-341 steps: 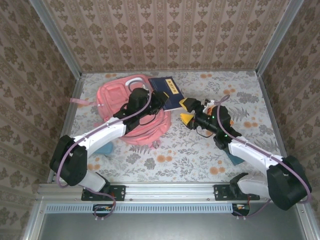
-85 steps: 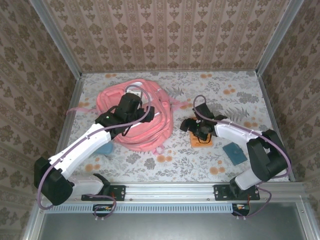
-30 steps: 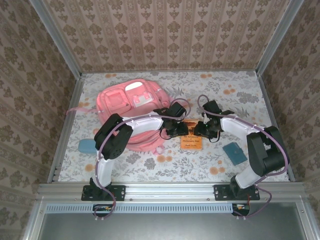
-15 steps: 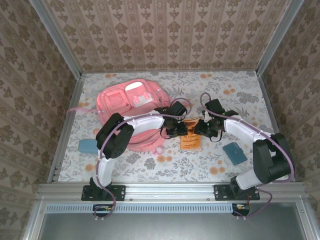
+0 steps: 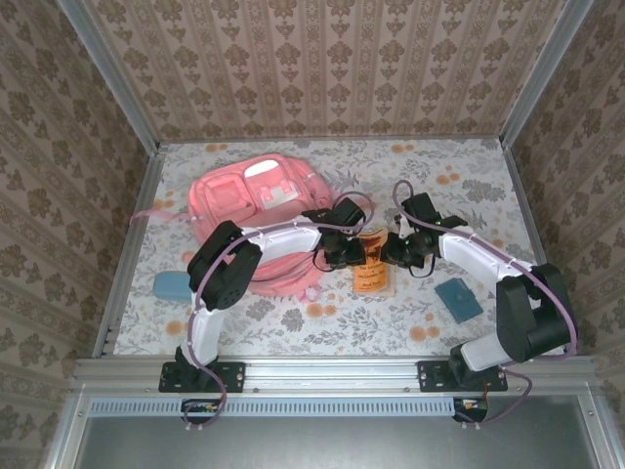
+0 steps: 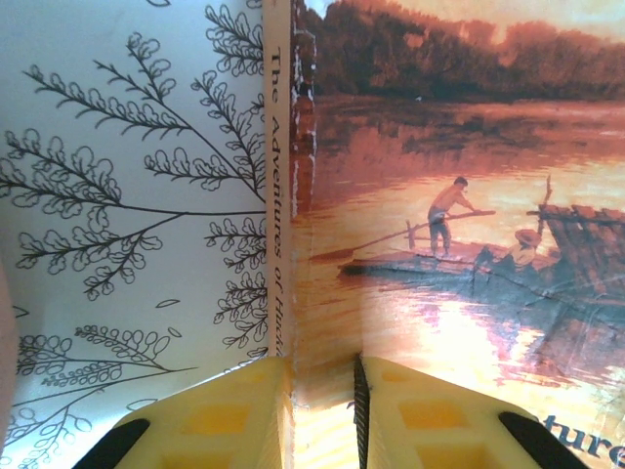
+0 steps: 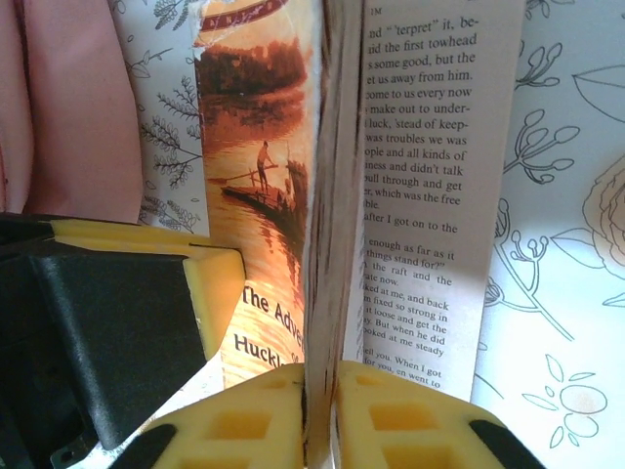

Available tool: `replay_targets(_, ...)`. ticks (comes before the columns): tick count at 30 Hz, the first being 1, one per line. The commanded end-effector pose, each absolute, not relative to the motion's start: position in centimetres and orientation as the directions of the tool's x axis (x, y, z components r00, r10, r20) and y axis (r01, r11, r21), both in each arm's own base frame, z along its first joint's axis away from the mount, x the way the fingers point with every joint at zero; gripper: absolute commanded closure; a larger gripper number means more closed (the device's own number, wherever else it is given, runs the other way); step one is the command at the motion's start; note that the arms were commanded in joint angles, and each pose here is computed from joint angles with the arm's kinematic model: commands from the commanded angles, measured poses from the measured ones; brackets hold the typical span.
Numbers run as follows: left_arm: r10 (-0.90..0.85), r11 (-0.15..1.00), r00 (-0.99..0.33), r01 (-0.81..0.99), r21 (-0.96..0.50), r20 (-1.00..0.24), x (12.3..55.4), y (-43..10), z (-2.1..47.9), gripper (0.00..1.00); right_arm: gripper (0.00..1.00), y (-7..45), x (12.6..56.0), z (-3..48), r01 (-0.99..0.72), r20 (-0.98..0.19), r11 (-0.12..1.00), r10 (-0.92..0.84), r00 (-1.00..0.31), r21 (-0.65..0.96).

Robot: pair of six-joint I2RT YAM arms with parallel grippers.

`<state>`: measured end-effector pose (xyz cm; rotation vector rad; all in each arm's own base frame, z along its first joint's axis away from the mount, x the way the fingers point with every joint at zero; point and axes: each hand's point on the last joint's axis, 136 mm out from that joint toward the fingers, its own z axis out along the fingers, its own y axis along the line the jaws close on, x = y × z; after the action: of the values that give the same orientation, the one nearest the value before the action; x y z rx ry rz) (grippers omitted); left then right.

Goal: Pack books, pencil case, and school supplies into a backpack

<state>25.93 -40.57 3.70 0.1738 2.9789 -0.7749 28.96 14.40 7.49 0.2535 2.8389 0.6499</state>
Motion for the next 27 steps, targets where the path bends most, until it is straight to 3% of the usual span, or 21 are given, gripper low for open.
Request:
replay_targets(1,0.118,0.841,-0.989,0.147,-0.52,-0.088,25.8,-41.9,4.3,0.77,0.89,14.5,28.6,8.6,0.113,-0.179,0.888,0.212,-0.961,0.446)
replay_targets(7,0.109,0.796,-0.98,0.186,-0.576,-0.167,27.0,-41.8,8.6,0.62,0.98,13.5,29.1,10.8,0.087,-0.272,0.898,0.222,-0.936,0.431)
replay_targets(16,0.034,0.722,-0.946,0.247,-0.646,-0.323,29.5,-37.7,17.0,0.16,1.0,13.9,29.9,18.8,-0.066,-0.481,0.826,0.259,-0.838,0.56)
replay_targets(20,0.009,0.666,-0.923,0.292,-0.686,-0.384,29.6,-35.8,19.4,0.02,1.0,15.5,29.5,23.3,-0.202,-0.542,0.736,0.257,-0.8,0.646)
replay_targets(27,-0.001,0.524,-0.918,0.337,-0.782,-0.396,29.0,-34.6,22.4,0.0,1.0,18.8,28.9,28.6,-0.377,-0.564,0.536,0.239,-0.791,0.755)
